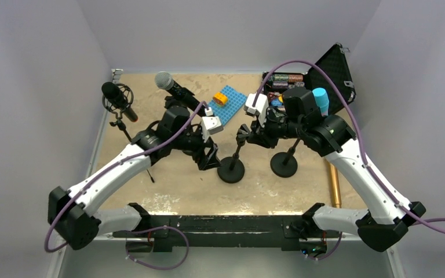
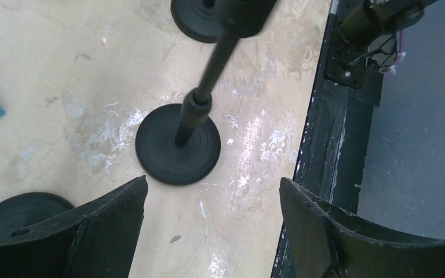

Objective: Remove the microphone from the stand

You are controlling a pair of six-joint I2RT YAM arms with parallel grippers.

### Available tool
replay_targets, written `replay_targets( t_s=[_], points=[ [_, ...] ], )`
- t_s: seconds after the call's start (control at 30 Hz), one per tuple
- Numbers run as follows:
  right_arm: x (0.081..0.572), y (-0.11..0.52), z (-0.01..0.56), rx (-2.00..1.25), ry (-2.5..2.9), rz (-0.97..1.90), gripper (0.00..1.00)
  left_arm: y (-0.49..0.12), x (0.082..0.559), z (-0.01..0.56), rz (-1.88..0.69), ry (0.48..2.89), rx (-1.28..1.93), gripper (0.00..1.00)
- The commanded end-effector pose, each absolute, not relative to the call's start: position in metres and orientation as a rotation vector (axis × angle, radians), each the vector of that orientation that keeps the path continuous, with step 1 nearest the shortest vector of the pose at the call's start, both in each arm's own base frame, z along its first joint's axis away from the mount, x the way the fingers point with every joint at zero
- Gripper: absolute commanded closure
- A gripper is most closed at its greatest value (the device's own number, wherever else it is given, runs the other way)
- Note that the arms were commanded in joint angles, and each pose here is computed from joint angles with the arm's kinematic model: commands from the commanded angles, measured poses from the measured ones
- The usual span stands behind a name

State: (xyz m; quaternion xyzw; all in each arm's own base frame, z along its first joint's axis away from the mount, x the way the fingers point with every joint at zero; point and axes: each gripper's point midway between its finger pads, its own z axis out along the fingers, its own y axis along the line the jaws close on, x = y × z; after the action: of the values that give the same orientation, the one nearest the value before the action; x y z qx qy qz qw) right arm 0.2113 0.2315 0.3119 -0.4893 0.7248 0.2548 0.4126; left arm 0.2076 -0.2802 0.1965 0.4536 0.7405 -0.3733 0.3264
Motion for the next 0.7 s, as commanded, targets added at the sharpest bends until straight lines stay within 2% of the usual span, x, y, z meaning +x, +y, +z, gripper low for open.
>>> replay_targets(
  t_s=[0.0,0.07,0.17,0.2,0.33,0.47,0.57,0.67],
  points=[
    [0.221,0.227,0.336,-1.301,1.696,0.533,1.0,-0.254,0.195,0.239,-0.859,1.827,1.27,0.12],
    [0.22,0.225,0.334,-1.314,1.695,0.519,1.0,-0.247,0.194,0.249,-0.801,1.787,1.337,0.12],
    [0.222,0.223,0.33,-1.312,1.716,0.499,1.0,-0.241,0.191,0.261,-0.742,1.71,1.422,0.01],
    [0.223,0.223,0.329,-1.314,1.723,0.494,1.0,-0.238,0.194,0.265,-0.706,1.696,1.422,0.0],
    [0.228,0.224,0.319,-1.324,1.74,0.48,1.0,-0.232,0.203,0.27,-0.647,1.728,1.367,0.0],
    [0.23,0.227,0.306,-1.34,1.764,0.487,1.0,-0.236,0.187,0.282,-0.759,1.761,1.316,0.0],
    [0.227,0.23,0.296,-1.355,1.785,0.515,0.91,-0.236,0.187,0.287,-0.759,1.773,1.322,0.02],
    [0.223,0.231,0.29,-1.351,1.814,0.549,0.9,-0.234,0.193,0.299,-0.704,1.703,1.335,0.05]
  ],
)
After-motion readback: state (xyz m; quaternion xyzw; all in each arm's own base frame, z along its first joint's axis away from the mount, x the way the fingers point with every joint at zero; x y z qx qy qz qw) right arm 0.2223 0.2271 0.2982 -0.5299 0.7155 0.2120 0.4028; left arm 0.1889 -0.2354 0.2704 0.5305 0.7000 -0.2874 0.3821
